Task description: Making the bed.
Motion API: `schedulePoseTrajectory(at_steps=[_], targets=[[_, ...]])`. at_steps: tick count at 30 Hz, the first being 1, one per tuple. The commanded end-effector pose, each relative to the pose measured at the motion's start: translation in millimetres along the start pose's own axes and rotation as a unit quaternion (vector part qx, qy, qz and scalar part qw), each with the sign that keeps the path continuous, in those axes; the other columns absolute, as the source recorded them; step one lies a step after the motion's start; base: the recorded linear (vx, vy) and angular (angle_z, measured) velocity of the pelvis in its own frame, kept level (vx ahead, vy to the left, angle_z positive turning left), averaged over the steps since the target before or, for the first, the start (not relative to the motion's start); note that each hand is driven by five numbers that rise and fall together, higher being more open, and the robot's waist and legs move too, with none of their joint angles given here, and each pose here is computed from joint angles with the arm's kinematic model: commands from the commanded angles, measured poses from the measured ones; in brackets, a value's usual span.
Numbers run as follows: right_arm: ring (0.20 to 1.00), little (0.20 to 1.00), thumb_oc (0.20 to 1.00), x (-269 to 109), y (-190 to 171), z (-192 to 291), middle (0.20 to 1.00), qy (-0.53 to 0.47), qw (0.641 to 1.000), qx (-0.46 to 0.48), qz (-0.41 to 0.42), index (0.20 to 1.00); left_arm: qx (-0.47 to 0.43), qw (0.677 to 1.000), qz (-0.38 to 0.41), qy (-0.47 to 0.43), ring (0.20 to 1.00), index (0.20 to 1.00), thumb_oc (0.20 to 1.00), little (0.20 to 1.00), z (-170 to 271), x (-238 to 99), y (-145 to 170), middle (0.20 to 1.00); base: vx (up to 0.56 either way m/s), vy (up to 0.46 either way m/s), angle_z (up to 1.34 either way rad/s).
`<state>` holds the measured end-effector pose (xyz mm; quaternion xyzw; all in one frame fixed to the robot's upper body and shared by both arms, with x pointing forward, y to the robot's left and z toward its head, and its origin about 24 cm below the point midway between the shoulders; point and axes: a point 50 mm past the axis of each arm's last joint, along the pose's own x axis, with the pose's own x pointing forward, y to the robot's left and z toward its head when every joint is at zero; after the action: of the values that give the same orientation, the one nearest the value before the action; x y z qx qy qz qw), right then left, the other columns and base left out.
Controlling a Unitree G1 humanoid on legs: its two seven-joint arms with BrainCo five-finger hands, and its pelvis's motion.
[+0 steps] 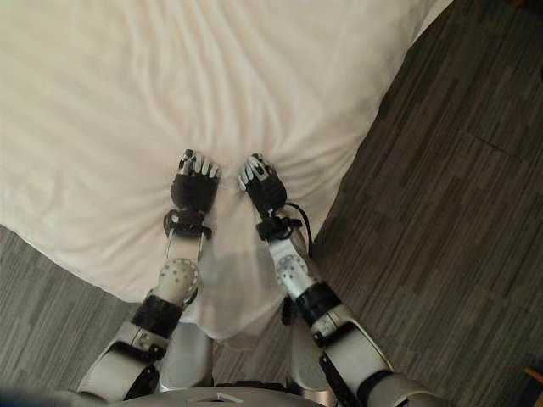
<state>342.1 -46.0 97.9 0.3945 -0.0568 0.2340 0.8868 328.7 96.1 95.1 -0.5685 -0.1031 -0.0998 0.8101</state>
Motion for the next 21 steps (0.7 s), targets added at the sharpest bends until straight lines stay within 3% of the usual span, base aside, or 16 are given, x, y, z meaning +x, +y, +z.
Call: schedulePoseTrajectory(at_steps=[1, 2, 4, 5, 7, 8, 11, 12, 13, 16, 17, 18, 20, 21], targets=[[0.2, 0.2, 0.2, -44.6, -86.1, -13.7, 0.2, 0.085, 0.964, -0.027, -0.249, 0.2, 0.035, 0.986, 0.153, 0.048, 0.2, 0.2, 0.2, 0.2, -10.9, -29.3, 59.7, 0.2, 0.01, -0.011, 0.09], [0.2, 0.2, 0.2, -44.5, -86.3, -13.5, 0.2, 0.085, 0.964, -0.027, -0.249, 0.2, 0.036, 0.986, 0.153, 0.049, 0.2, 0.2, 0.2, 0.2, -11.0, -29.2, 59.7, 0.2, 0.03, 0.002, 0.05], [0.2, 0.2, 0.2, -85.0, -135.0, 26.8, 0.2, 0.014, 0.936, -0.01, -0.351, 0.2, 0.084, 0.956, 0.283, -0.003, 0.2, 0.2, 0.2, 0.2, 40.3, -74.2, 122.7, 0.2, 0.05, 0.01, 0.01], [0.2, 0.2, 0.2, -85.1, -135.1, 26.7, 0.2, 0.014, 0.936, -0.01, -0.351, 0.2, 0.084, 0.956, 0.283, -0.003, 0.2, 0.2, 0.2, 0.2, 40.3, -74.4, 122.8, 0.2, 0.06, 0.009, 0.01], [0.2, 0.2, 0.2, -145.3, -177.7, 71.0, 0.2, -0.073, 0.887, 0.008, -0.456, 0.2, 0.146, 0.901, 0.41, -0.009, 0.2, 0.2, 0.2, 0.2, 85.1, -146.3, 173.0, 0.2, 0.11, 0.046, 0.07], [0.2, 0.2, 0.2, -200.1, -201.4, 125.0, 0.2, -0.171, 0.832, 0.002, -0.527, 0.2, 0.191, 0.824, 0.534, -0.003, 0.2, 0.2, 0.2, 0.2, 126.3, -230.6, 201.6, 0.2, 0.12, 0.084, 0.16], [0.2, 0.2, 0.2, -244.9, -208.1, 163.5, 0.2, -0.228, 0.79, -0.031, -0.569, 0.2, 0.214, 0.756, 0.618, -0.013, 0.2, 0.2, 0.2, 0.2, 159.0, -297.1, 204.8, 0.2, 0.07, 0.061, 0.02], [0.2, 0.2, 0.2, -245.4, -208.1, 163.0, 0.2, -0.227, 0.79, -0.031, -0.569, 0.2, 0.215, 0.756, 0.618, -0.013, 0.2, 0.2, 0.2, 0.2, 159.5, -297.9, 204.8, 0.2, 0.15, 0.091, -0.23], [0.2, 0.2, 0.2, -269.3, -206.2, 181.6, 0.2, -0.251, 0.77, -0.06, -0.584, 0.2, 0.229, 0.7, 0.676, -0.018, 0.2, 0.2, 0.2, 0.2, 182.7, -345.5, 198.1, 0.2, 0.07, 0.065, -0.32], [0.2, 0.2, 0.2, -280.3, -202.4, 187.7, 0.2, -0.236, 0.766, -0.104, -0.588, 0.2, 0.24, 0.675, 0.696, -0.047, 0.2, 0.2, 0.2, 0.2, 203.9, -359.5, 191.4, 0.2, 0.12, 0.08, -0.34], [0.391, 0.391, 0.391, -280.3, -202.4, 186.4, 0.391, -0.234, 0.766, -0.104, -0.589, 0.391, 0.241, 0.674, 0.697, -0.047, 0.2, 0.2, 0.2, 0.2, 204.7, -360.2, 191.1, 0.2, 0.08, 0.073, -0.14], [1.0, 1.0, 1.0, -278.8, -200.5, 186.8, 1.0, -0.219, 0.771, -0.127, -0.584, 1.0, 0.254, 0.67, 0.696, -0.048, 0.2, 0.2, 0.2, 0.2, 211.5, -357.3, 189.9, 0.2, 0.07, 0.054, 0.0], [1.0, 1.0, 1.0, -269.3, -192.7, 184.0, 1.0, -0.178, 0.782, -0.189, -0.567, 1.0, 0.297, 0.667, 0.682, -0.041, 1.0, 1.0, 1.0, 1.0, 225.3, -340.8, 188.0, 1.0, 0.12, 0.094, 0.14], [1.0, 1.0, 1.0, -253.8, -180.2, 180.4, 1.0, -0.129, 0.797, -0.268, -0.525, 1.0, 0.357, 0.684, 0.633, -0.061, 1.0, 1.0, 1.0, 1.0, 243.4, -302.4, 182.0, 1.0, 0.13, 0.105, 0.19]])
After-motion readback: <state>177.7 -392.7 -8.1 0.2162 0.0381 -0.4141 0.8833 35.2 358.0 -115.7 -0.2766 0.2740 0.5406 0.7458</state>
